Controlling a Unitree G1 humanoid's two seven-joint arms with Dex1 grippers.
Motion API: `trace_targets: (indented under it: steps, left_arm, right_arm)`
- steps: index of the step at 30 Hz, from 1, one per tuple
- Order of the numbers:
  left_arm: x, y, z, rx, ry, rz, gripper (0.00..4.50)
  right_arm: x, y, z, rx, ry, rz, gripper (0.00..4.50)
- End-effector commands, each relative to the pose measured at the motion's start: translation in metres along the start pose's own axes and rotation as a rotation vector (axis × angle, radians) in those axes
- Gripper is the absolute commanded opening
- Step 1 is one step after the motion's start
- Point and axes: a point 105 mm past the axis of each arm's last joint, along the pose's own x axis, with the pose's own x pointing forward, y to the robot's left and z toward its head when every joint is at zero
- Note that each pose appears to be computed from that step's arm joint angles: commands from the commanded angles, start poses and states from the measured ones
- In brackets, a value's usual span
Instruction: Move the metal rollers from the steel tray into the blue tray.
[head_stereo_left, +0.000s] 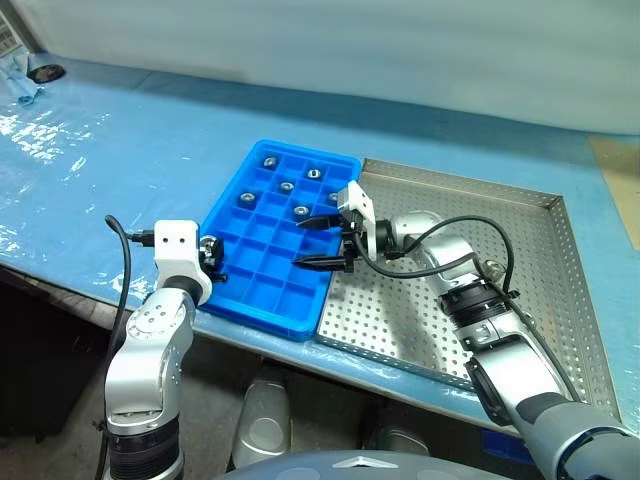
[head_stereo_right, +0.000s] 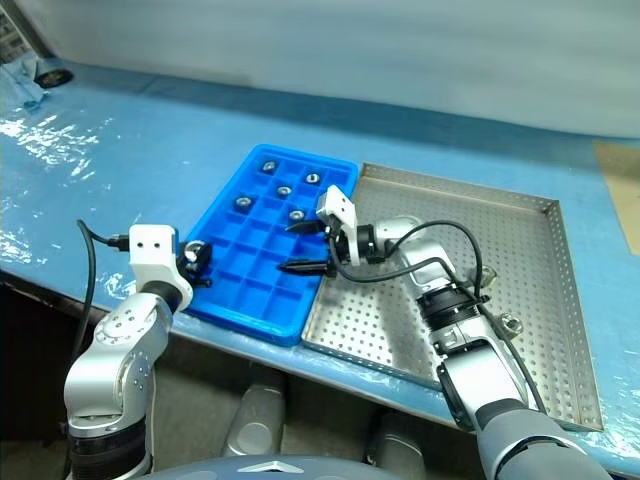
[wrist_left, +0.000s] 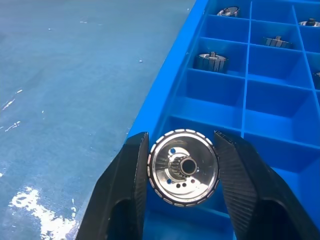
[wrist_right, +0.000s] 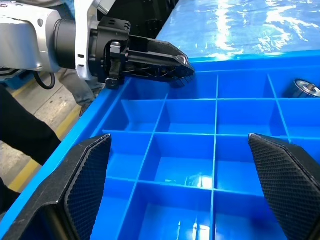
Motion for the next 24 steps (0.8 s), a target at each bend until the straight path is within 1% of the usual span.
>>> trace_targets:
  steps: [1,3,4,6,7,8,9,10,11,14,16,19,24]
  left_arm:
    - [-0.001,0.009,0.006,0.023,-0.012,0.035,1.67]
    - [0.0,0.008,0.006,0.039,-0.007,0.029,1.67]
    - [0.001,0.007,0.006,0.047,-0.009,0.018,2.41]
    - [0.003,0.005,0.008,0.057,-0.018,-0.002,2.96]
    - [0.004,0.003,0.011,0.066,-0.03,-0.013,3.39]
    - [0.006,0.0,0.014,0.073,-0.044,-0.028,3.66]
    - [0.007,-0.003,0.018,0.077,-0.06,-0.045,4.07]
    - [0.009,-0.007,0.023,0.084,-0.079,-0.073,4.38]
    - [0.01,-0.012,0.026,0.094,-0.094,-0.104,4.45]
    - [0.014,-0.022,0.032,0.125,-0.122,-0.169,4.45]
    - [0.017,-0.035,0.04,0.148,-0.163,-0.251,4.45]
    - [0.016,-0.055,0.051,0.137,-0.215,-0.382,4.45]
    - [0.016,-0.085,0.053,0.158,-0.228,-0.605,4.45]
  right_arm:
    - [0.002,-0.001,0.014,-0.051,-0.026,0.016,4.5]
    - [0.002,-0.002,0.015,-0.054,-0.027,0.015,4.5]
    - [0.002,-0.002,0.015,-0.055,-0.028,0.013,4.5]
    - [0.001,-0.003,0.016,-0.057,-0.031,0.008,4.5]
    - [0.0,-0.003,0.017,-0.057,-0.033,0.002,4.5]
    - [-0.001,-0.004,0.018,-0.053,-0.039,-0.006,4.5]
    - [-0.003,-0.004,0.019,-0.045,-0.047,-0.015,4.5]
    - [-0.005,-0.006,0.021,-0.03,-0.061,-0.028,4.5]
    - [-0.007,-0.007,0.023,-0.017,-0.072,-0.039,4.5]
    - [-0.013,-0.01,0.027,0.003,-0.087,-0.075,4.5]
    - [-0.023,-0.013,0.027,0.014,-0.087,-0.121,4.5]
    - [-0.038,-0.015,0.026,0.039,-0.093,-0.182,4.5]
    - [-0.062,-0.013,0.019,0.053,-0.066,-0.291,4.5]
